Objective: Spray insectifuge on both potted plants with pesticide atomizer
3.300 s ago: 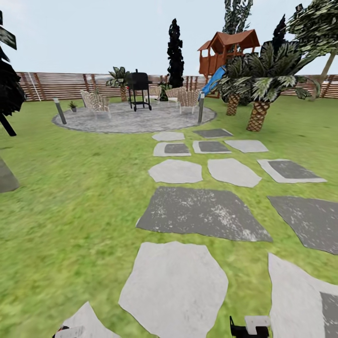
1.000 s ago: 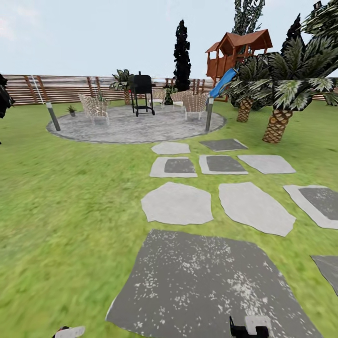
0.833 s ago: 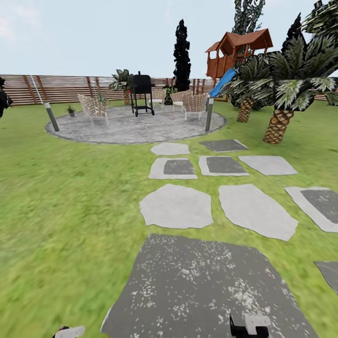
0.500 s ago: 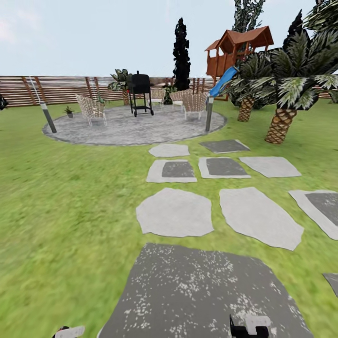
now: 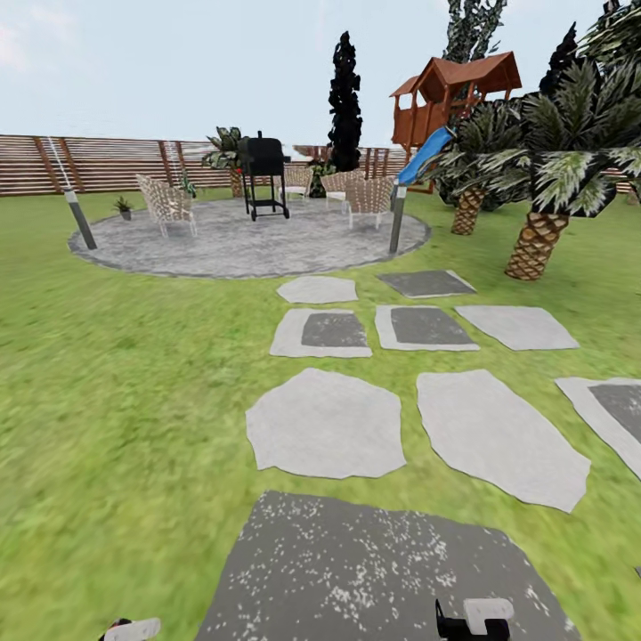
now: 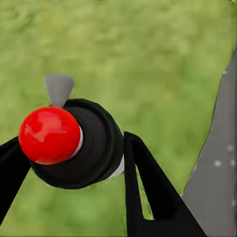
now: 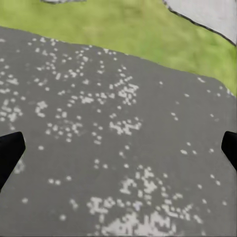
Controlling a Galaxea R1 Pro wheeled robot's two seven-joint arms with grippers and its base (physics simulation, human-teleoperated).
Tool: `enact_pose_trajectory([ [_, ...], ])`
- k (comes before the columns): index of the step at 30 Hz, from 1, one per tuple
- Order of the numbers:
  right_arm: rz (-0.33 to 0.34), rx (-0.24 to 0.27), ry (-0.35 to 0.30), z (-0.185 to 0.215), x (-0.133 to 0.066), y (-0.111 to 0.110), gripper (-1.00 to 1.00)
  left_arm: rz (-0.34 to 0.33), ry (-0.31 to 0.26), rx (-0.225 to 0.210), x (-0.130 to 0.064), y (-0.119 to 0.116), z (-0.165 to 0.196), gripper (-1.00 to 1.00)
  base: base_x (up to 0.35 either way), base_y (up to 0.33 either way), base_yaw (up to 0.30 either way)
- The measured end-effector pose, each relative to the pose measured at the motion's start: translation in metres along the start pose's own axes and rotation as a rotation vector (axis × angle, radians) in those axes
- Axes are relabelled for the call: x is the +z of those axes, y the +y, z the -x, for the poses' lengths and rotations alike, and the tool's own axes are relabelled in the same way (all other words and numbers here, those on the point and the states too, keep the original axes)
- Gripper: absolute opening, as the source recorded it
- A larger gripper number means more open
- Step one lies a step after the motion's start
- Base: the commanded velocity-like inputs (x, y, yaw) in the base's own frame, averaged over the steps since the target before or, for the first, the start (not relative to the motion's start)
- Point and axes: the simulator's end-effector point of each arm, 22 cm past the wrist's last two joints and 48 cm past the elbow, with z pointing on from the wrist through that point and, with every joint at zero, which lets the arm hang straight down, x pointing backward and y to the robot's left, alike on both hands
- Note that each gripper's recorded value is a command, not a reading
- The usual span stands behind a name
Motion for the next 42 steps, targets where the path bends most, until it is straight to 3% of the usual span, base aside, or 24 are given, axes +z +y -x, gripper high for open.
enact_pose_trajectory([
  [42,-0.009,0.002,-0.001,0.0004,0.0003,-0.0028,1.0,-0.001,-0.001,0.001,0.0002,-0.0002,0.0007,-1.0,0.338,-0.09,0.0],
])
